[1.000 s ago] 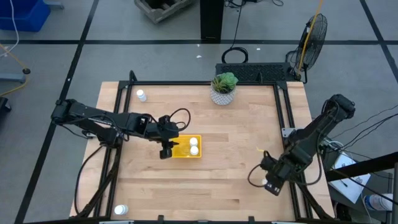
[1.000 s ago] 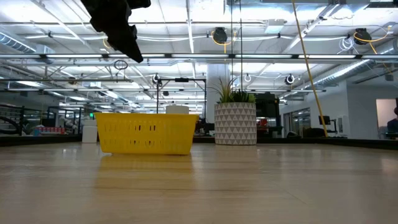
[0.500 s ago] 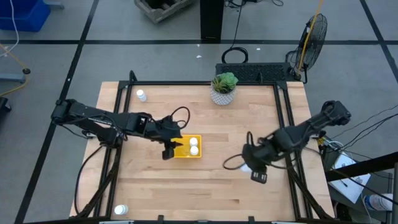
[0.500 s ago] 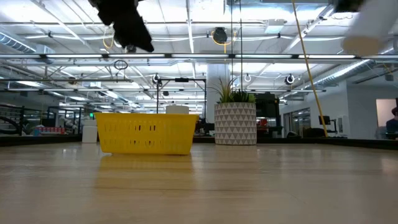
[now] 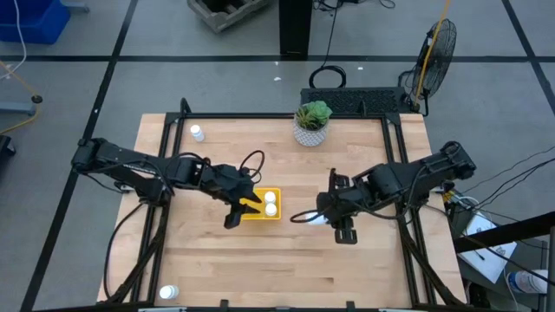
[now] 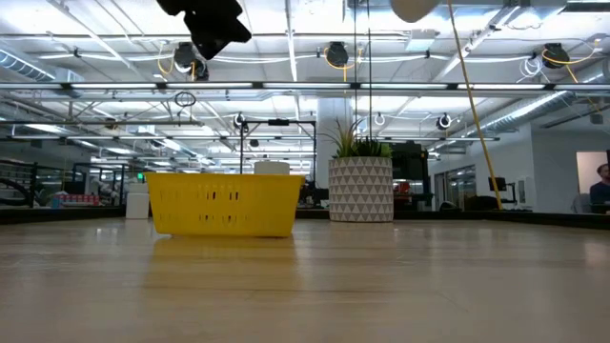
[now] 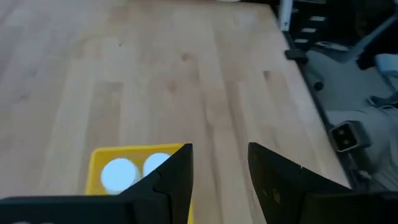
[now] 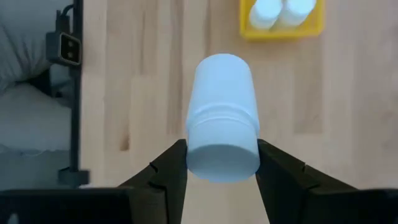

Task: Pick and place pill bottles into a basket
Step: Put the white pill bottle into the yellow bin

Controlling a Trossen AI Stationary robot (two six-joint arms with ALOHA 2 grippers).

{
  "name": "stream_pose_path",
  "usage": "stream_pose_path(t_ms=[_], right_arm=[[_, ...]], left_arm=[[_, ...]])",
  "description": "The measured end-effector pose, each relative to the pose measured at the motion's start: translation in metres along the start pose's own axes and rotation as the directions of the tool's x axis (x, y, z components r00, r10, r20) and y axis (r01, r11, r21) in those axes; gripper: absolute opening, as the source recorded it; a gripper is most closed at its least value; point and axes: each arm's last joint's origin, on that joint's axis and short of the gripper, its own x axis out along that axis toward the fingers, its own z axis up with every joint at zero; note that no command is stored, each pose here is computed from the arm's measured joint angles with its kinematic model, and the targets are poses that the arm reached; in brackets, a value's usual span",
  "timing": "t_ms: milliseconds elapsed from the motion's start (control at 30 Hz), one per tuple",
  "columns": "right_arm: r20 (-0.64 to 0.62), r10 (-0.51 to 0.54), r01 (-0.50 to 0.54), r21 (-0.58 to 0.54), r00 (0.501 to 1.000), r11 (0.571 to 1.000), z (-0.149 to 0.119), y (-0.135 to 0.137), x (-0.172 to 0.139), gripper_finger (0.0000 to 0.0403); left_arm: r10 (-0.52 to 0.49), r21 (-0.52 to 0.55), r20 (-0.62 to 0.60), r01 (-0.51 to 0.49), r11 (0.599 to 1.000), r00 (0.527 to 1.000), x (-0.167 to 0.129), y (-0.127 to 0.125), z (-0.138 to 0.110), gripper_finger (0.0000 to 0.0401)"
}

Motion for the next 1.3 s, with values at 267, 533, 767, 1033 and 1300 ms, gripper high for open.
stream_pose_path(t_ms=[267, 533, 767, 1033, 1300], right_arm=[[0.061, -0.032, 0.039, -0.119, 0.998, 0.992, 0.014, 0.0, 0.009, 0.0146], [0.226, -0.09, 0.149, -0.258, 0.97, 0.955, 0.032, 0.001, 0.013, 0.0146], [0.309, -0.169, 0.261, -0.287, 0.936, 0.922, 0.036, 0.0, 0.007, 0.0146], [0.381, -0.235, 0.362, -0.308, 0.894, 0.88, 0.04, -0.002, -0.004, 0.0146], [0.432, -0.264, 0.413, -0.298, 0.862, 0.861, 0.037, -0.003, -0.019, 0.0146]], left_arm=[[-0.036, 0.018, 0.039, 0.035, 0.999, 0.999, 0.0, -0.002, 0.004, 0.0213], [-0.049, 0.095, 0.198, 0.03, 0.995, 0.979, -0.002, -0.007, 0.019, 0.0275], [0.012, 0.131, 0.294, -0.052, 0.99, 0.956, -0.004, -0.006, 0.027, 0.0274], [0.041, 0.156, 0.354, -0.102, 0.982, 0.934, -0.007, -0.006, 0.033, 0.0278], [0.026, 0.185, 0.434, -0.118, 0.976, 0.901, -0.013, -0.008, 0.04, 0.0275]])
